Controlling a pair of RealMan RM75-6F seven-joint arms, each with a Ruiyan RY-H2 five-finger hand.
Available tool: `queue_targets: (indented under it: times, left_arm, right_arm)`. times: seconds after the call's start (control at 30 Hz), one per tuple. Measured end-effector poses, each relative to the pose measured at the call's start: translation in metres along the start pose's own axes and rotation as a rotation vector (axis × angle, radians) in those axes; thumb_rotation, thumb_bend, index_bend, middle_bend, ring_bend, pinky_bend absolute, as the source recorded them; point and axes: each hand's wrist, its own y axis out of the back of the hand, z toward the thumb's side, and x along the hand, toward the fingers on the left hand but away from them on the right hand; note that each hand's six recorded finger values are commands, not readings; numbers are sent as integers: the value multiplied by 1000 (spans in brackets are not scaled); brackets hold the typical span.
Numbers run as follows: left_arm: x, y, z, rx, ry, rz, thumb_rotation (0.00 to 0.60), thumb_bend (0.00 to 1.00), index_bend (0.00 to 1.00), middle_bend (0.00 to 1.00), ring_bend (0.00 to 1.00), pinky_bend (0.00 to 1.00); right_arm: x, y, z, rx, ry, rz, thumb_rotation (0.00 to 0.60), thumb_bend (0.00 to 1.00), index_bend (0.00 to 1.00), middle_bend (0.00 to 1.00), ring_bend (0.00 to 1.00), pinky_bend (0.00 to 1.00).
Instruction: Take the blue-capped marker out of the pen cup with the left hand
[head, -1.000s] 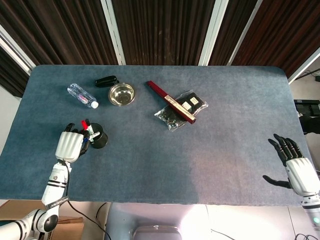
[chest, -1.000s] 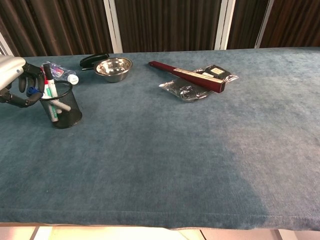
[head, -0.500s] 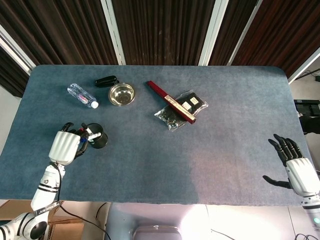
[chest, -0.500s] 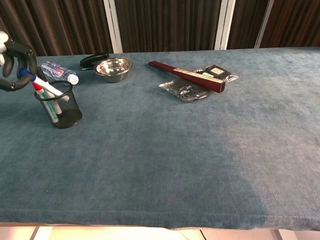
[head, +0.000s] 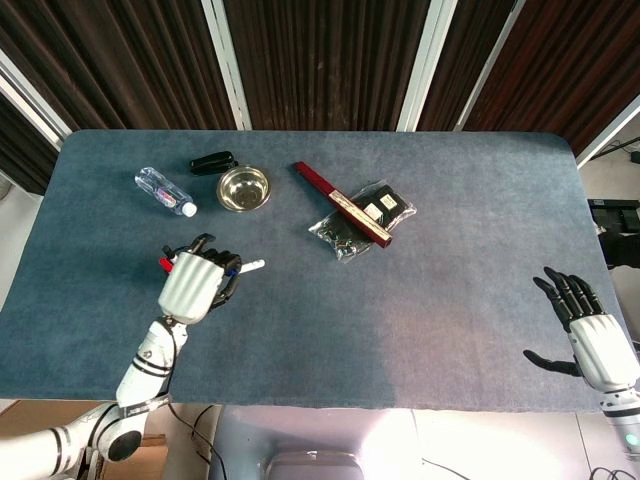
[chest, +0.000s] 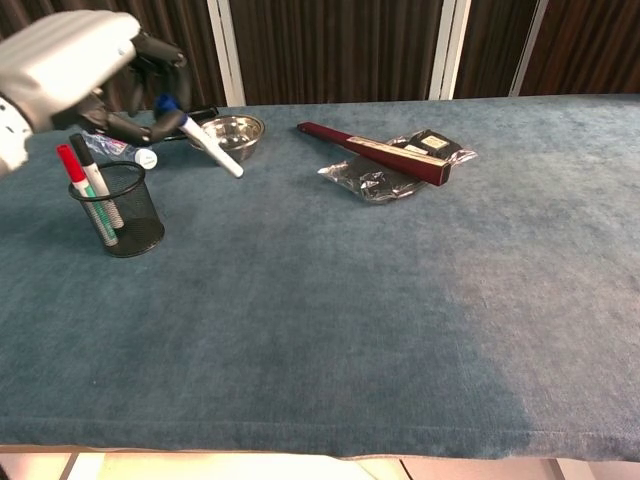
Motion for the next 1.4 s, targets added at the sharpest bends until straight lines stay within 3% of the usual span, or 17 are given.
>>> queue_targets:
  times: [0.17,0.27,0.33,0.47,0.5,0.6,0.77,0.9,1.13,1.27,1.4]
  left_arm:
    - [32,-33,23,39,12,-6,600,617,713,787,623,285]
    - [48,-52,32,60,52,-17,600,572,644,745,569,252]
    - [54,-63,35,58,88,-38,600,466,461,596,434,189]
    - [58,-76,36,72,163,-105,600,343,94,180,80,88]
    - [58,-77,37,73,174,-118,600,332,37,105,24,69]
    - [56,-74,45,49,186,-139,600,320,0,26,0,39]
    - [44,-49,51,-53,172,-143,600,311,0,16,0,21]
    - [25,-16,34,-102,179,-124,600,307,0,57,4,20]
    - [-39,31,-67,6,343,-96,600,305,85,112,36,19]
    - [-85,45,-116,61,427,-129,600,310,89,107,30,17]
    - [-138,51,-144,51,490,-159,600,310,90,105,30,15]
  right_arm:
    - [1,0,-1,0,0,0,600,154,0,24,0,39]
    - [1,1,-1,0,-1,-2,600,154,0,24,0,39]
    - [2,1,-1,0,-2,-2,600,154,0,24,0,39]
    - [2,1,-3,0,-6,-2,600,154,0,24,0,41]
    - [2,1,-3,0,-6,-2,600,154,0,24,0,40]
    - [3,2,-3,0,-7,-5,600,154,0,24,0,40]
    - [4,3,-5,-1,-13,-7,600,154,0,24,0,40]
    - [5,2,-6,-2,-15,-6,600,154,0,24,0,40]
    - [5,1,-10,-1,-26,7,600,154,0,25,0,45]
    - [3,-1,-11,-9,-25,12,600,154,0,25,0,44]
    - [2,-1,-11,-19,-23,9,600,154,0,25,0,45]
